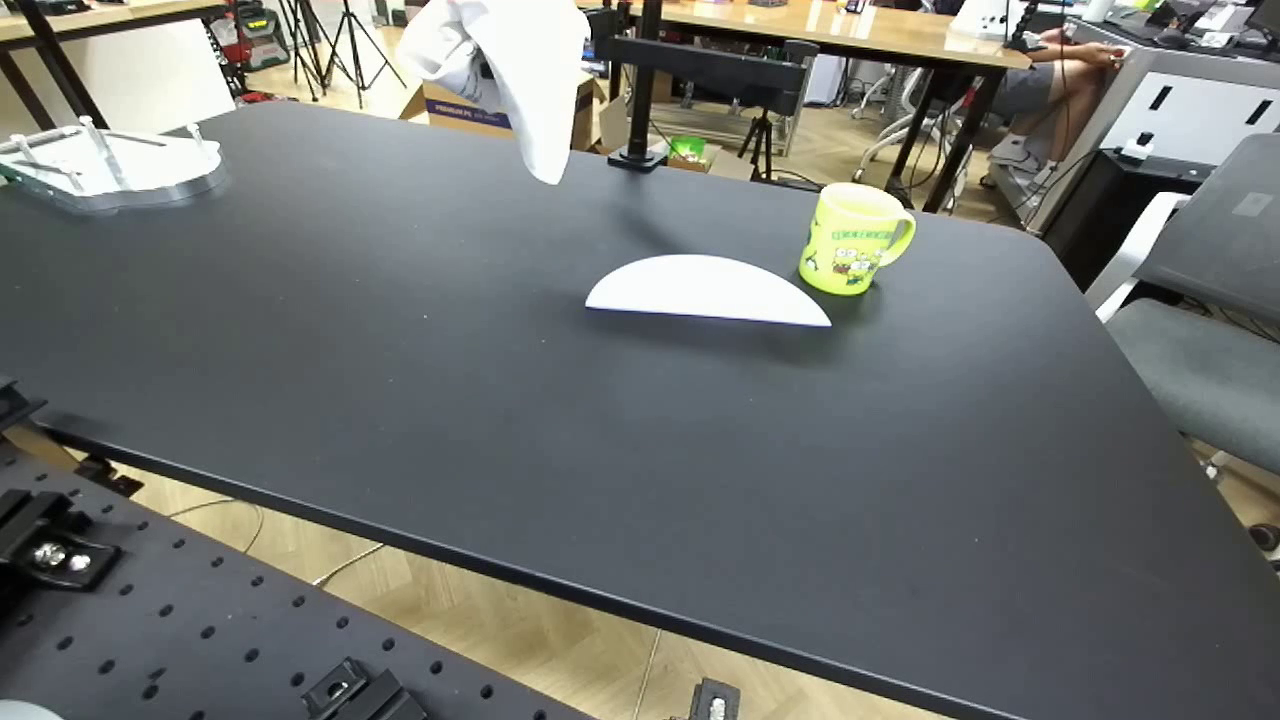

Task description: Take the white cloth off the black stand and put it on the table

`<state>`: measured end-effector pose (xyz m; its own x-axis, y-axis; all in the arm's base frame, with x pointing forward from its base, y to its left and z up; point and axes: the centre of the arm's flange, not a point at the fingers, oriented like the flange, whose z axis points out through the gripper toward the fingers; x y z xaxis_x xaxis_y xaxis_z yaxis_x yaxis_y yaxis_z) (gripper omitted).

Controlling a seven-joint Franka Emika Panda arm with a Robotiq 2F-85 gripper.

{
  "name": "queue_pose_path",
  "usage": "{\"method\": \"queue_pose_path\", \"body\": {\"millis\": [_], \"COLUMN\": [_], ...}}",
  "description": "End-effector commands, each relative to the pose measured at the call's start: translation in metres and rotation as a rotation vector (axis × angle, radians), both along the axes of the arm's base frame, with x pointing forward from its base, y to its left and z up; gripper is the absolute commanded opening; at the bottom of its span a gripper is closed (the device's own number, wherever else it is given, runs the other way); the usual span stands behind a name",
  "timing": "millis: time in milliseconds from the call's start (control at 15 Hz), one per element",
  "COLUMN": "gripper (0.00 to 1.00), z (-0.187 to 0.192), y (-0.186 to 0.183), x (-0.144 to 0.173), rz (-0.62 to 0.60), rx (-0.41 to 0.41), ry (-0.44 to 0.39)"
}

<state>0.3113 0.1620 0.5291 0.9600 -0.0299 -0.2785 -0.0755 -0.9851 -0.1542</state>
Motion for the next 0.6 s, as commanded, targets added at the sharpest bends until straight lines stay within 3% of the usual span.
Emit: {"method": "queue_pose_path", "body": {"millis": [0, 533], "gripper": [1.00, 1.00], "z": [0.000, -0.002], "y": [0.002, -0.030], "x": [0.003, 0.068], "rz": [-0.044, -0.110], "rx": [-0.052, -0.251], "ry": [-0.060, -0.473]}}
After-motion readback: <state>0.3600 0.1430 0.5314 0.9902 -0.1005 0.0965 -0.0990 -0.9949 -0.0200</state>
